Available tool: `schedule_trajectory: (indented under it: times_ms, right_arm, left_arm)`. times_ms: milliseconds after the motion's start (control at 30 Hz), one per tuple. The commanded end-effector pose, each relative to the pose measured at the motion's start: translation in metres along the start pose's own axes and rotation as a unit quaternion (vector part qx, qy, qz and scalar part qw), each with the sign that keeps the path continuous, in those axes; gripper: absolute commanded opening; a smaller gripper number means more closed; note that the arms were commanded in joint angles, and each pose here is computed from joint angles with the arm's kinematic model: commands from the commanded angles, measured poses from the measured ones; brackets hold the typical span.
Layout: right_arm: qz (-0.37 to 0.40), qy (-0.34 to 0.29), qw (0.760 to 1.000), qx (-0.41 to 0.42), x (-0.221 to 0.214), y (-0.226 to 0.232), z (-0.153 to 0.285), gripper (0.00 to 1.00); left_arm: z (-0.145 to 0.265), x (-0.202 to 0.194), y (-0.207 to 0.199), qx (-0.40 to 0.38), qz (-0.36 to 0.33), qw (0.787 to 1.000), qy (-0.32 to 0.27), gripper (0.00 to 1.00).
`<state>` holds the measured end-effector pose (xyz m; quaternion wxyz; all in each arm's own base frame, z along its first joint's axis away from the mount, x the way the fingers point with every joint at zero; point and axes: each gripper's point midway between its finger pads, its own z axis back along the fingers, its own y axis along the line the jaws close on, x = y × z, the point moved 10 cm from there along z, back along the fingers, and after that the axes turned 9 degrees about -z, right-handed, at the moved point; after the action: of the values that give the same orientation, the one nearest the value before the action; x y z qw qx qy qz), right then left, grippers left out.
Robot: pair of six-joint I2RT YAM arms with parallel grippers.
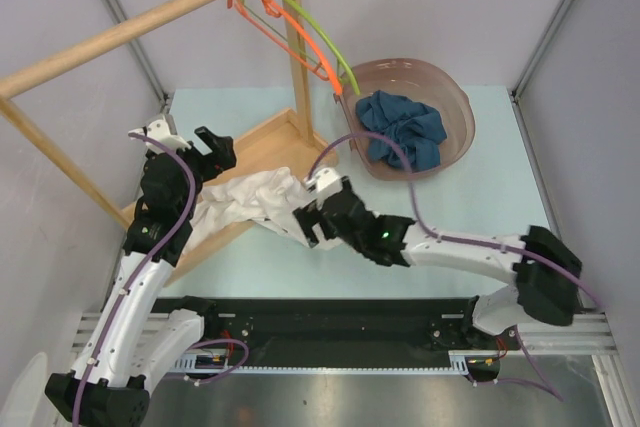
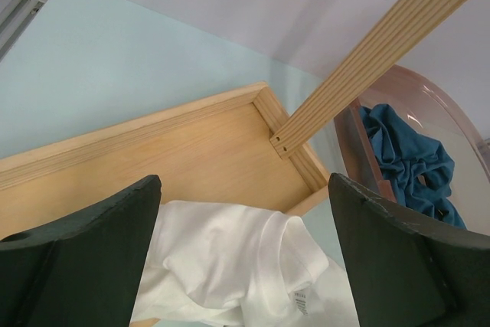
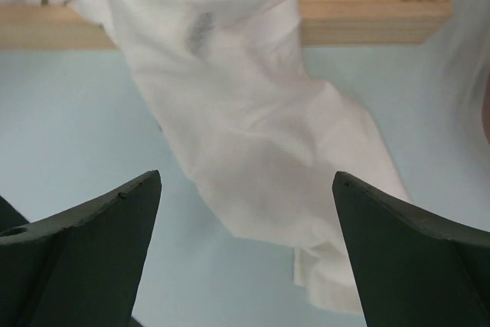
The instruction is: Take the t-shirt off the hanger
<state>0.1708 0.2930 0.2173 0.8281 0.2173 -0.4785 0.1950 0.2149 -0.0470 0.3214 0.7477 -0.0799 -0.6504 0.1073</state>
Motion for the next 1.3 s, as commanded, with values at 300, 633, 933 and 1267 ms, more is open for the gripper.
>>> schedule_trajectory:
  times_ms: [300,633,933,1267]
  right_arm:
    - [0.269,-0.058,0.961,-0.011,-0.047,0.081,-0.093,1.00]
    - [0.319,-0.095,0.936,-0.113,-0.064,0.090,-0.148,1.00]
    - [0.312,-0.129,0.920,-0.201,-0.064,0.083,-0.159,0.93]
    - [0.281,-0.168,0.916,-0.233,-0.041,0.075,-0.147,0.21]
  left_arm:
    - [-0.001,0.004,0.000,-0.004,0.006,1.000,-0.014,0.95]
    - [0.000,0.004,0.000,-0.004,0.006,1.000,-0.014,0.95]
    - [0.000,0.004,-0.001,-0.008,0.007,1.000,-0.015,0.95]
    - [-0.001,0.004,-0.001,-0.009,0.007,1.000,-0.013,0.95]
